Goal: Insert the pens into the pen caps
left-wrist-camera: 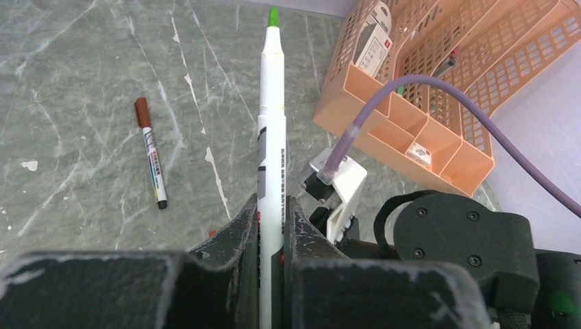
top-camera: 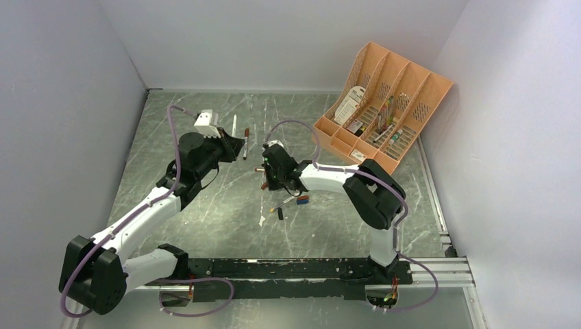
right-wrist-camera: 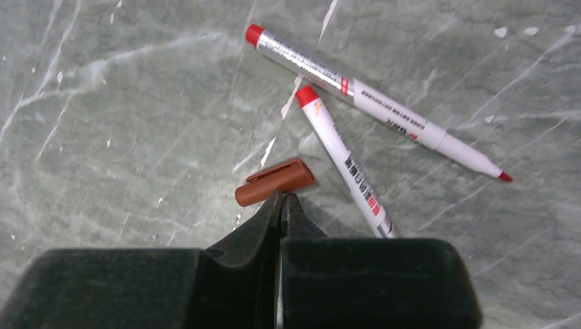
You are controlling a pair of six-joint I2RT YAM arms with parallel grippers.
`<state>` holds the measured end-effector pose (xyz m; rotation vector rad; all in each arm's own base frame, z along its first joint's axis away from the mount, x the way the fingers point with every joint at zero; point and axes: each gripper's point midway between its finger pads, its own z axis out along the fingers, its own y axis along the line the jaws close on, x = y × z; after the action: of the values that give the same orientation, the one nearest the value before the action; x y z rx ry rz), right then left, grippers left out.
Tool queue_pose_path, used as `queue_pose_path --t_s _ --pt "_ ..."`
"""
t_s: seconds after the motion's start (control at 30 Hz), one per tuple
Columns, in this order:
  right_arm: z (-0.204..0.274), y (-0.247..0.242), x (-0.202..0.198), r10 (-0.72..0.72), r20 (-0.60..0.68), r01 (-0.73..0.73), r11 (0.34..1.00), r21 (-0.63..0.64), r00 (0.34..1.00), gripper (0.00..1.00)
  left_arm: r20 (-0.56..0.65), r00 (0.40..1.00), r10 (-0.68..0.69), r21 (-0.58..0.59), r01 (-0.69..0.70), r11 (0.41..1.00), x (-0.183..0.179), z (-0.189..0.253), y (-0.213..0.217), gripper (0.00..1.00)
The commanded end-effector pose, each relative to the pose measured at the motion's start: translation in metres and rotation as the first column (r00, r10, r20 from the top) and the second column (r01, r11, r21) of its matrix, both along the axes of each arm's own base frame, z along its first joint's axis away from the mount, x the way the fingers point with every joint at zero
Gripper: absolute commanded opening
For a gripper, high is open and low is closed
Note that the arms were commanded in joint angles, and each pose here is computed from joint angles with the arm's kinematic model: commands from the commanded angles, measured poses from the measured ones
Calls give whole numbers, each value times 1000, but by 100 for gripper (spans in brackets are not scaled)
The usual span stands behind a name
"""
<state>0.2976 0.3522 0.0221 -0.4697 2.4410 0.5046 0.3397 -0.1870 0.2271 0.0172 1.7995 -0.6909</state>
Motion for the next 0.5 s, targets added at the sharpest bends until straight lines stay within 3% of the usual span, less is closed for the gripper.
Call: queue_pose_path --t_s 0.0,0.1,0.23,0.47 --pt "-3 -7 16 -36 31 37 997 -63 999 0 34 999 -1 -28 2 1000 -1 16 2 7" --pt "-5 -4 18 -32 34 34 998 -54 999 1 37 999 -1 -28 2 1000 -1 16 3 7" --pt "2 0 22 -44 52 45 999 -23 998 10 30 1000 -6 -32 7 999 -1 16 2 7" --pt "32 5 18 -91 130 85 995 56 987 33 33 999 -12 -44 13 999 -3 18 1 7"
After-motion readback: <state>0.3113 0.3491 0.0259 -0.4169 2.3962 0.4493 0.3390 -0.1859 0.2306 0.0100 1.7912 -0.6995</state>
